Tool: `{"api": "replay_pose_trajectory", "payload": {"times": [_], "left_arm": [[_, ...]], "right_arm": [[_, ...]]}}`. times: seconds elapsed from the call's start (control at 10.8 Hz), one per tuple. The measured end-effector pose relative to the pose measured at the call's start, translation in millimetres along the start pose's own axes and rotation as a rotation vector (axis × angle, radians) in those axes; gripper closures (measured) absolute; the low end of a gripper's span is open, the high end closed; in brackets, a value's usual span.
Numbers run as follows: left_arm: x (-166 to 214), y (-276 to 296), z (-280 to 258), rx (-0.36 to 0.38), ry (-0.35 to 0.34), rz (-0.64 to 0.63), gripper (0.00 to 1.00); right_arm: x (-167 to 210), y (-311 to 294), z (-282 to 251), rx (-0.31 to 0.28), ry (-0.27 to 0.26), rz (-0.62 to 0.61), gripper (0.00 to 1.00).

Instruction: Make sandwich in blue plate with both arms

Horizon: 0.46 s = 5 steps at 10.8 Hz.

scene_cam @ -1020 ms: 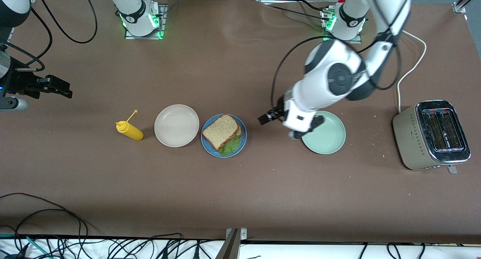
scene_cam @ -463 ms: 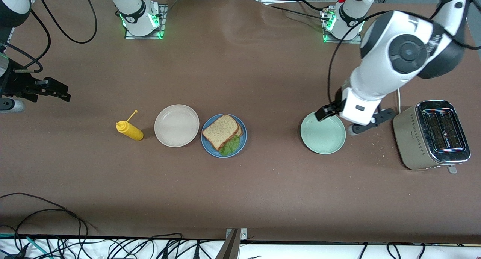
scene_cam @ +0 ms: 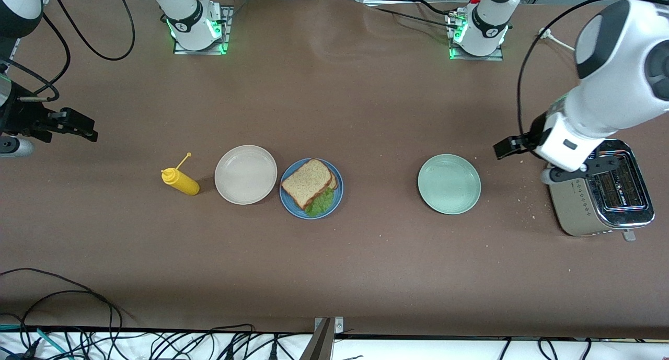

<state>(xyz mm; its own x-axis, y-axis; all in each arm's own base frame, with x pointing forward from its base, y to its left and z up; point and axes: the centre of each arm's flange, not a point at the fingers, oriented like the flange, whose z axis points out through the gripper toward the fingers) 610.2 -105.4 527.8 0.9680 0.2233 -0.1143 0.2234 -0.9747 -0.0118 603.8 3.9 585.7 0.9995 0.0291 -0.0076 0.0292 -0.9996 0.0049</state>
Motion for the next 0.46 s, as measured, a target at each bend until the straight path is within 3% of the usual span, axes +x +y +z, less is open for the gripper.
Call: {"api": "replay_pose_trajectory", "payload": {"times": [0.46], "left_arm": [[5, -32, -5, 0.006, -0.021, 0.078, 0.0]], "right_arm": [[0, 0, 0, 0.0, 0.0, 0.0, 0.0]]}}
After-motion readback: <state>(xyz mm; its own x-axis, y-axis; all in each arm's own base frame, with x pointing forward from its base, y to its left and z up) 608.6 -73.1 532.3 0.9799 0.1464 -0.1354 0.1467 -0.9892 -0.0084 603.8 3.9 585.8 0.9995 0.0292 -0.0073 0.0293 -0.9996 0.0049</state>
